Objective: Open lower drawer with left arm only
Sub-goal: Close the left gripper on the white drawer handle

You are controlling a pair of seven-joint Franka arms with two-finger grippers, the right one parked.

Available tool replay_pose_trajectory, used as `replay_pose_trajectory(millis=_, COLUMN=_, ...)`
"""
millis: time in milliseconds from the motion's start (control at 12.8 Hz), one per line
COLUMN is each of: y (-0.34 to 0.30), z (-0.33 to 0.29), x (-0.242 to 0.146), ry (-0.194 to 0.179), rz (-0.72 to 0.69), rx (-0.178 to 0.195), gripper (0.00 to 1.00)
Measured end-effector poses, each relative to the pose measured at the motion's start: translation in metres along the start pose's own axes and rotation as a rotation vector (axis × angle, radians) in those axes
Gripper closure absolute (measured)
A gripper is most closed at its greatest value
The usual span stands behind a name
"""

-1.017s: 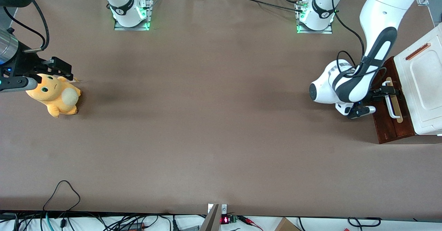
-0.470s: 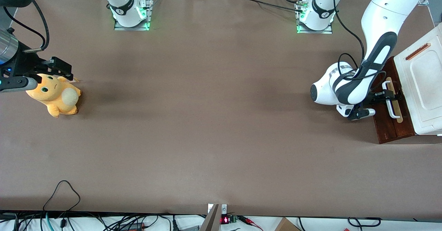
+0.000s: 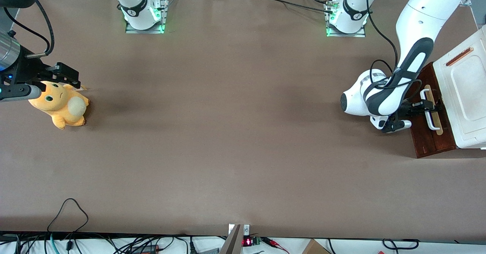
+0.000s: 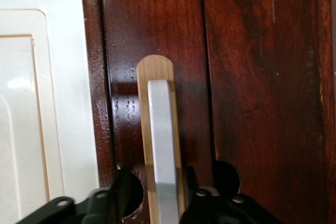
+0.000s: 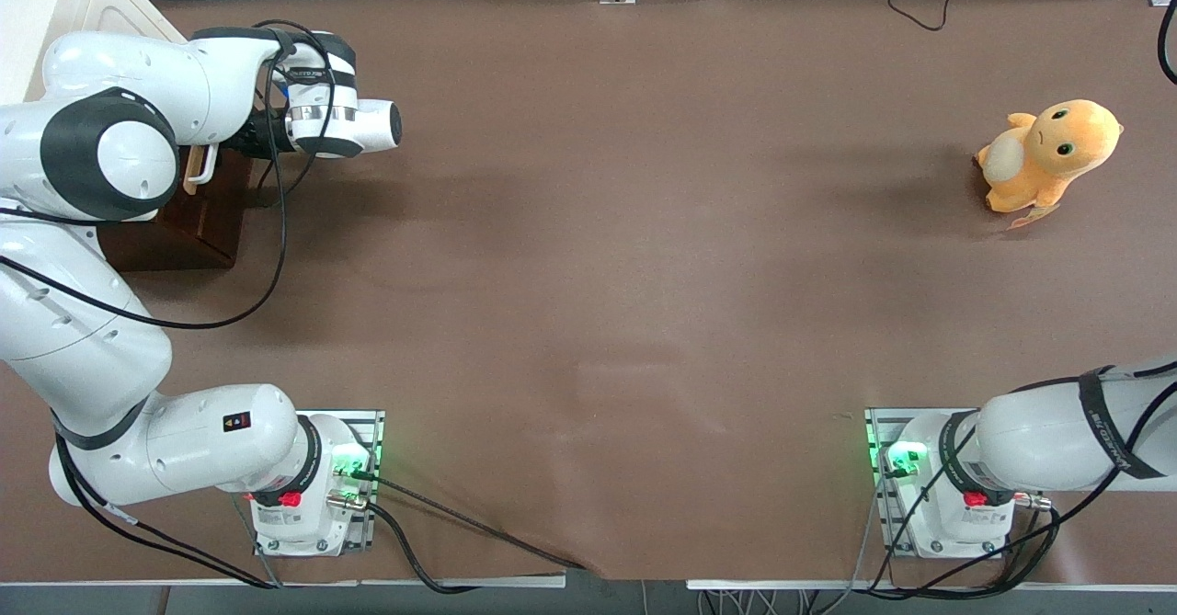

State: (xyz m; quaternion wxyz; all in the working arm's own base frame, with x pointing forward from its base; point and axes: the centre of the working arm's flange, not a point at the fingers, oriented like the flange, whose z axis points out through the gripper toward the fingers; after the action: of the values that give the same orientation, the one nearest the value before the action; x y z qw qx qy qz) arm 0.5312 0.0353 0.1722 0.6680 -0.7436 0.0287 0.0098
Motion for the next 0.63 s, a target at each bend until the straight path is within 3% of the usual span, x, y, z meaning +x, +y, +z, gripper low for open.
replay_pose_trajectory(millis=391, y=0.0055, z=0.0011, x=-0.0008, ry=0.007, rz=0.002, rx=0.013, gripper=0.59)
replay_pose_trajectory(millis=626, y=0.0065, z=0.0015, x=-0.0012, ry=0.006, rz=0.0, rx=0.016, gripper=0.7)
